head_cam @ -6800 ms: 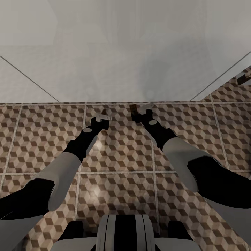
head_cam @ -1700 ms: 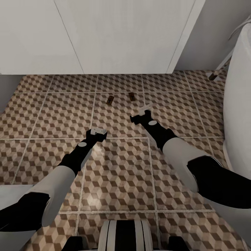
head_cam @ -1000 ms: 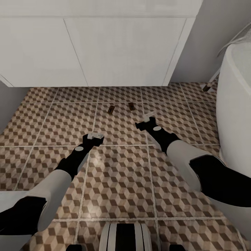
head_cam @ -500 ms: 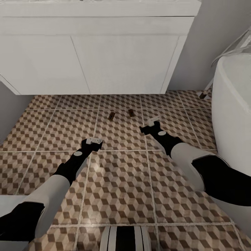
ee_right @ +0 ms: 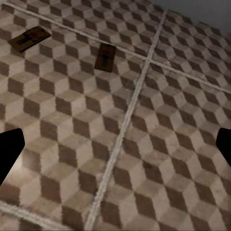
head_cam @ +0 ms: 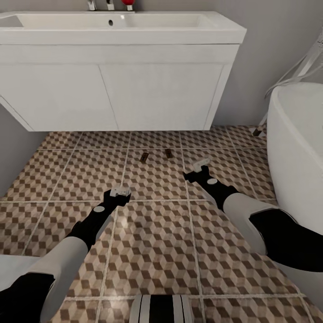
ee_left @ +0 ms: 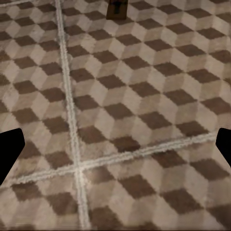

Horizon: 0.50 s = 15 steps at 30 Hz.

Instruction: Take the four mousetraps from the cabinet in the bathroom and place them on the bathroom floor. Make sure all four end up on the same floor surface, and ensure that at least two of them are either under or directly next to the same bathroom sink.

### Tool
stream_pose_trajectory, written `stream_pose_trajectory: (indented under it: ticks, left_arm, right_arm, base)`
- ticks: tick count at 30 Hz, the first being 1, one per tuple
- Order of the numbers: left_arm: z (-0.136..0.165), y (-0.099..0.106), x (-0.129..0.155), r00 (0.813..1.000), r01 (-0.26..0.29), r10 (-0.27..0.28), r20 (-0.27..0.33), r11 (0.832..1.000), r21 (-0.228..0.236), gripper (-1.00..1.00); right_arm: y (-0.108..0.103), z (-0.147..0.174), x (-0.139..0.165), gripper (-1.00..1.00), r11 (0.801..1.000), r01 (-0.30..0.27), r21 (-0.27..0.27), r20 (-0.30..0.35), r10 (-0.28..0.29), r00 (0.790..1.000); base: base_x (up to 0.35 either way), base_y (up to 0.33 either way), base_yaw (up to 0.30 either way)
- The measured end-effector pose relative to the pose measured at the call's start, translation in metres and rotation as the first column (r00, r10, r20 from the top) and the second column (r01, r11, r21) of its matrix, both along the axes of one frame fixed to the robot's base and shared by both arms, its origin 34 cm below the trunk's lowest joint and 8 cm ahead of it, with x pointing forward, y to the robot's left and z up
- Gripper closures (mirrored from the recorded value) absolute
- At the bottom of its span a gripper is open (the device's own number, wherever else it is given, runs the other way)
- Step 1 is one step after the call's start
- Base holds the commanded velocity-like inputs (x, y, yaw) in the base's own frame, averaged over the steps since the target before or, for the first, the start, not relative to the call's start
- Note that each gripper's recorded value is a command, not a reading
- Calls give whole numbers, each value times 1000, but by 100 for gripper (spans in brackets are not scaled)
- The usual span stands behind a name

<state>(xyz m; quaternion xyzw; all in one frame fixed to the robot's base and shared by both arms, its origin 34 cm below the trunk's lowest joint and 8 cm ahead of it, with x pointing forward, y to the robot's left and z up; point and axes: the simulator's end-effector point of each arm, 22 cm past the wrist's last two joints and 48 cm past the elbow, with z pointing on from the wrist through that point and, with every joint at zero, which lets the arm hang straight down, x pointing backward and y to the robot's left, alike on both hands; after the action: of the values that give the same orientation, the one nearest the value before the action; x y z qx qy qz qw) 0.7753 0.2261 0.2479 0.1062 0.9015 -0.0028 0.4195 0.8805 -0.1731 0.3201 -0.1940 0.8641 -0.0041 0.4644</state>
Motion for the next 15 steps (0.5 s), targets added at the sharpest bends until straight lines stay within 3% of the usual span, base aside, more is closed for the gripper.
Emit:
stream_pose_trajectory:
  ticks: [15]
  left_arm:
    - [-2, 2, -45, 1000, 1, -1, -29, 1000, 0, -100]
  right_arm:
    - [-13, -7, -44, -100, 1000, 2, 1, 0, -2, 1000]
  base:
    - [0, 0, 0]
